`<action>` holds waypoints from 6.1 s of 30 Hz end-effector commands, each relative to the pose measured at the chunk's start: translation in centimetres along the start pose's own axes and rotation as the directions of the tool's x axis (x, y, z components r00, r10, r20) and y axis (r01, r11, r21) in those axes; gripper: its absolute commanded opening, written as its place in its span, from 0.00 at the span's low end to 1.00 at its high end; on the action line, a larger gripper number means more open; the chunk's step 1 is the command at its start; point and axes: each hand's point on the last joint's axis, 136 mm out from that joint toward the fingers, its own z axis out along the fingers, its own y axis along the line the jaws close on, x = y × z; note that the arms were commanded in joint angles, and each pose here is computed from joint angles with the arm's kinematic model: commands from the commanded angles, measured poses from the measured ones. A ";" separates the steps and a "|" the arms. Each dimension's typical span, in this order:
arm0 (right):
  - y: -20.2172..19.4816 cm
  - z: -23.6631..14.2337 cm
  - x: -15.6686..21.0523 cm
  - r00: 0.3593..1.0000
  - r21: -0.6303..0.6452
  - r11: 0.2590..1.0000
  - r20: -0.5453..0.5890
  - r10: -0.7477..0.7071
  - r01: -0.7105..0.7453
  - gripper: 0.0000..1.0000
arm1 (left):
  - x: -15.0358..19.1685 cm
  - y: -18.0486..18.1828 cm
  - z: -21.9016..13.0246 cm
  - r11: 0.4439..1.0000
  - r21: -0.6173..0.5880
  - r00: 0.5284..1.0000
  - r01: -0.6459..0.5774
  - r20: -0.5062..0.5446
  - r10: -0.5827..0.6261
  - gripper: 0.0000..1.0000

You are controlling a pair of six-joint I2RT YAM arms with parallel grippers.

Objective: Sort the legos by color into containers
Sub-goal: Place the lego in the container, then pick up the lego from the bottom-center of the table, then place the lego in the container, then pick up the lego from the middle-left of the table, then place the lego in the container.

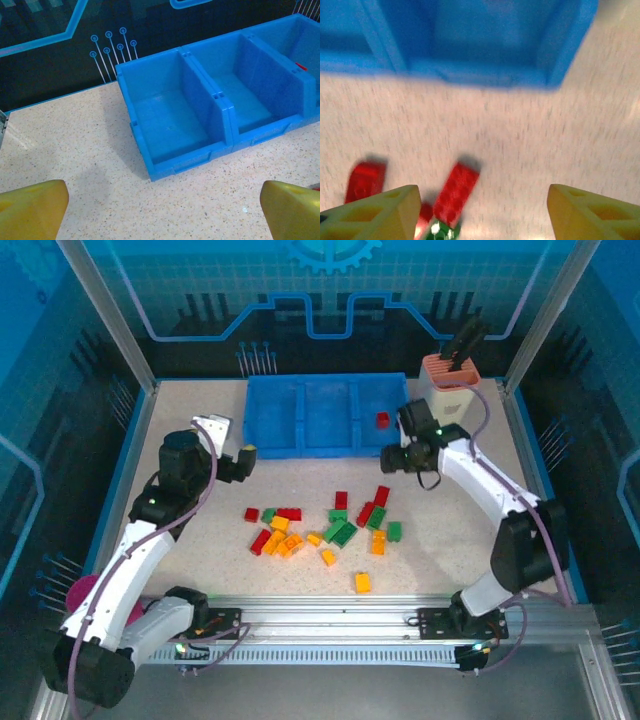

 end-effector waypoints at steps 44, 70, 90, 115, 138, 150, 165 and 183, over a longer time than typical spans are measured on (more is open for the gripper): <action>2.2 1.9 11.3 0.986 -0.023 1.000 -0.168 0.012 -0.016 0.32 | -0.3 -0.3 0.9 0.997 -0.021 0.995 0.077 0.066 -0.075 0.99; 18.6 6.1 -15.5 0.908 -0.172 0.900 0.207 -0.365 0.401 0.32 | 9.7 -6.9 -1.7 0.964 0.193 0.932 0.182 -0.347 -0.107 0.99; 18.5 16.2 -14.1 0.919 -0.195 0.898 0.099 -0.382 0.394 0.36 | 17.1 -16.0 -3.8 0.859 0.507 0.856 -0.063 -0.415 0.308 0.97; 18.0 12.2 -15.8 0.923 -0.188 0.906 0.157 -0.353 0.378 0.56 | 20.6 -17.6 -1.7 0.785 0.579 0.703 -0.221 -0.463 0.540 0.88; 14.9 5.1 -18.1 0.925 -0.147 0.930 0.236 -0.298 0.337 0.62 | 24.4 -18.7 0.3 0.787 0.573 0.539 -0.227 -0.599 0.592 0.56; 11.8 1.0 -18.9 0.912 -0.082 0.937 0.272 -0.306 0.339 0.64 | 21.8 -18.6 0.3 0.819 0.530 0.584 -0.219 -0.601 0.545 0.35; 4.9 -5.4 -6.1 0.962 -0.079 0.969 0.163 -0.220 0.235 0.69 | 0.4 -8.0 8.5 0.993 0.071 0.933 -0.090 -0.344 0.109 0.31; -0.6 -1.9 9.0 0.988 -0.090 0.984 0.015 0.153 -0.151 0.70 | 2.2 -0.3 28.3 0.986 -0.167 0.887 0.005 -0.455 -0.082 0.29</action>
